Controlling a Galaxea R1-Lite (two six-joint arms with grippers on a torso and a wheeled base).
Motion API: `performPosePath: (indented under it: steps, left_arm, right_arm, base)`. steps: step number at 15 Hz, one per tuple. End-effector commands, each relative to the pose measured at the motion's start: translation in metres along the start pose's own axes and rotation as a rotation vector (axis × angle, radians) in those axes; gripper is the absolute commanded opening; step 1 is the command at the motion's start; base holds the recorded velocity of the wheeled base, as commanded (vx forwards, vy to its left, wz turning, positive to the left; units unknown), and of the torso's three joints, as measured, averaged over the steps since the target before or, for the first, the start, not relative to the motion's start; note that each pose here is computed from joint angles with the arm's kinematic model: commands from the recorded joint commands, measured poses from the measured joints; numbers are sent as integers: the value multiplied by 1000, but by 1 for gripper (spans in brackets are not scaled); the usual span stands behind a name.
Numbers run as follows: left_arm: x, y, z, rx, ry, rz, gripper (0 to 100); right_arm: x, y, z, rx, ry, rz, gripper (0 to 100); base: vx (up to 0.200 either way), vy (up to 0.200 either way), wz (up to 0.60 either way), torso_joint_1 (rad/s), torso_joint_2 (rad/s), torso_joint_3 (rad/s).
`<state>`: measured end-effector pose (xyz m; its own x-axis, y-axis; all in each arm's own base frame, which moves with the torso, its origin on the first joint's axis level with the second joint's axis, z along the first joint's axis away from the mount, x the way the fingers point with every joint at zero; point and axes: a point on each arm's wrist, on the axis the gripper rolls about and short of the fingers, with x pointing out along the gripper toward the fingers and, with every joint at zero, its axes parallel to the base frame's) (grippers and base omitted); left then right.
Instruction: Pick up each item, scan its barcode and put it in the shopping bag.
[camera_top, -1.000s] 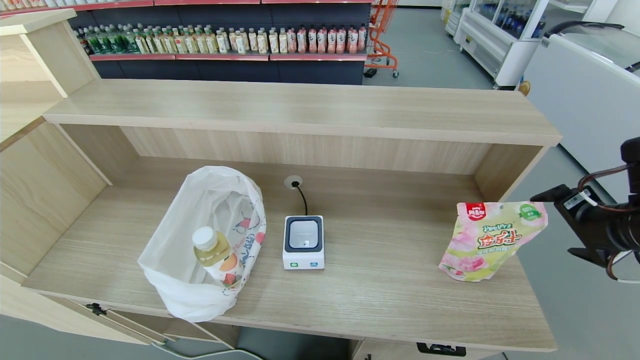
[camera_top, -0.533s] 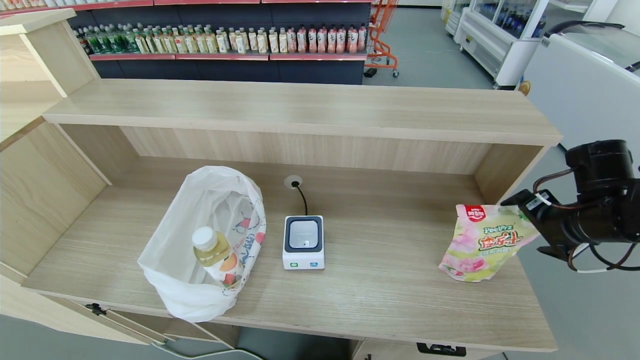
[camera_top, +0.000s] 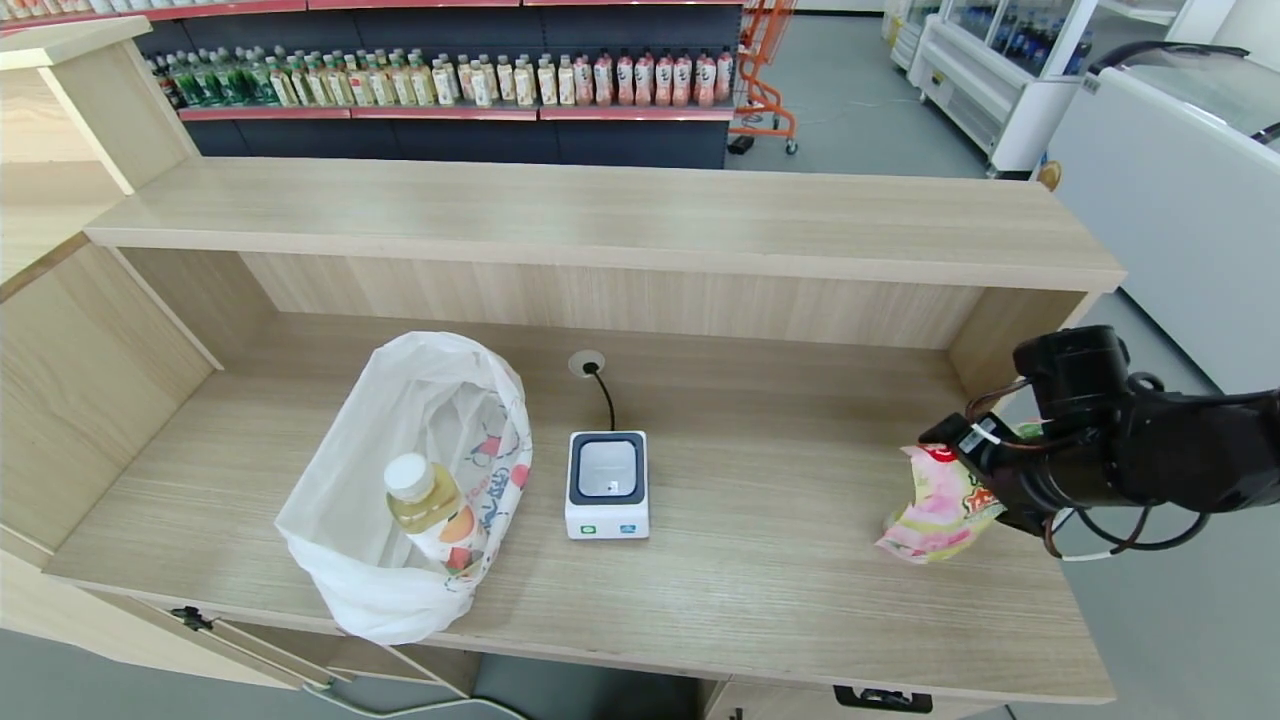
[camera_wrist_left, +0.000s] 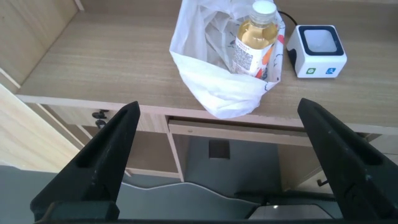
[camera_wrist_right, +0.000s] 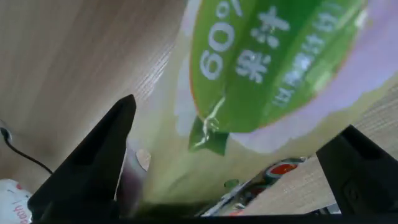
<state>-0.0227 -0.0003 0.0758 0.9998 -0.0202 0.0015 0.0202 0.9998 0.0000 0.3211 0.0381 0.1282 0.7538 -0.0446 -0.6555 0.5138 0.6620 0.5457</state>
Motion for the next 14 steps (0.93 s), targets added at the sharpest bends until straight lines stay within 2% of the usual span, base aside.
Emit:
performPosePath:
  steps: [1,2,8,11,14]
  left_arm:
    - [0,0,0,0,0,0,100]
    - [0,0,0,0,0,0,100]
    - [0,0,0,0,0,0,100]
    - [0,0,0,0,0,0,100]
    - [0,0,0,0,0,0,100]
  right_arm:
    - [12,0,-12,-22,25,-4,100]
    - [14,0,-15,-37,27,-1,0]
    - [9,-6,-15,-315,-27,55,0]
    - [-13,-16,-12,-500,-24,185,0]
    - [-40,-25,-9,-690,-20,430,0]
  base:
    - [0,0,0,0,0,0]
    - [0,0,0,0,0,0]
    - [0,0,0,0,0,0]
    - [0,0,0,0,0,0]
    - [0,0,0,0,0,0]
